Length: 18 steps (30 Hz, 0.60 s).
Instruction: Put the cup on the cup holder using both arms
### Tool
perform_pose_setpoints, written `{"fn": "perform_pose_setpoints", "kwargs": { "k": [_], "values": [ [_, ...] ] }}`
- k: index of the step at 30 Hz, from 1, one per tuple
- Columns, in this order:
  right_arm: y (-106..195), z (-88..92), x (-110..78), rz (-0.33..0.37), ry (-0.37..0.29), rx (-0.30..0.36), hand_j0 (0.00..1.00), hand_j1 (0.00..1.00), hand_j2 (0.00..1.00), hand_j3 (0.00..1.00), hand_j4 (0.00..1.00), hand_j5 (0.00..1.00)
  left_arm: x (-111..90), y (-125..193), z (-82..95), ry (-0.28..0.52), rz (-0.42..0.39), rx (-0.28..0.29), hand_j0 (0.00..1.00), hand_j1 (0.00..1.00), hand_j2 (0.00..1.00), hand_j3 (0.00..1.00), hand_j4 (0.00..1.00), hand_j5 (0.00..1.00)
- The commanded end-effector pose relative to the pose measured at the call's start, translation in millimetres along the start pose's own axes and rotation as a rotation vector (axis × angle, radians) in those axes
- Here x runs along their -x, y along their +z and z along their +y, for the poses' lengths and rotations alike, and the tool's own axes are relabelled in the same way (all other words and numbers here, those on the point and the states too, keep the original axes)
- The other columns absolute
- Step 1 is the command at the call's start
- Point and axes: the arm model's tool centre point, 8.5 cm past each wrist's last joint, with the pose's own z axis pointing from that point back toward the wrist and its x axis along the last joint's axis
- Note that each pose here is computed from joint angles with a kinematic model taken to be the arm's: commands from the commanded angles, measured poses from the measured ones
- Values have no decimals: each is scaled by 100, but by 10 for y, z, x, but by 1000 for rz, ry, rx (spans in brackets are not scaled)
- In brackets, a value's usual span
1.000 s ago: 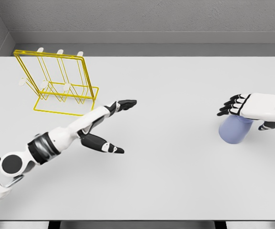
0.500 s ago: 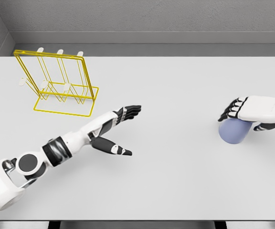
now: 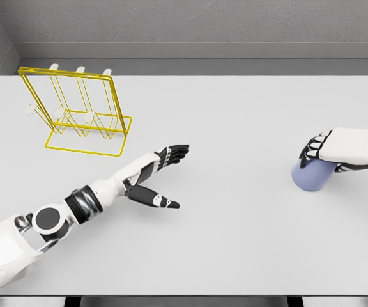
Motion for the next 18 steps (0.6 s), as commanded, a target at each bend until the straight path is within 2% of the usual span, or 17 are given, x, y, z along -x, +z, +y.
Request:
{"fn": "perform_pose_setpoints", "kwargs": {
  "k": [1,9,11,16,18],
  "values": [
    [7,-18,2,0,-5,8,56,56,56,56,56,56,0,-1,0,2,-1,-1,100,100,100,100,100,100],
    [91,-229,-50,-3,40,36,53,53,53,53,53,53,21,1,17,3,4,-6,100,100,100,100,100,100],
    [123,-371,-113,-13,73,56,53,53,53,53,53,53,19,1,17,4,2,-6,100,100,100,100,100,100],
    [162,-593,-236,-35,131,101,50,50,50,50,50,50,15,6,32,3,2,-11,100,100,100,100,100,100],
    [127,-666,-383,-72,168,111,50,50,50,50,50,50,12,6,36,2,1,-11,100,100,100,100,100,100]
  ]
}}
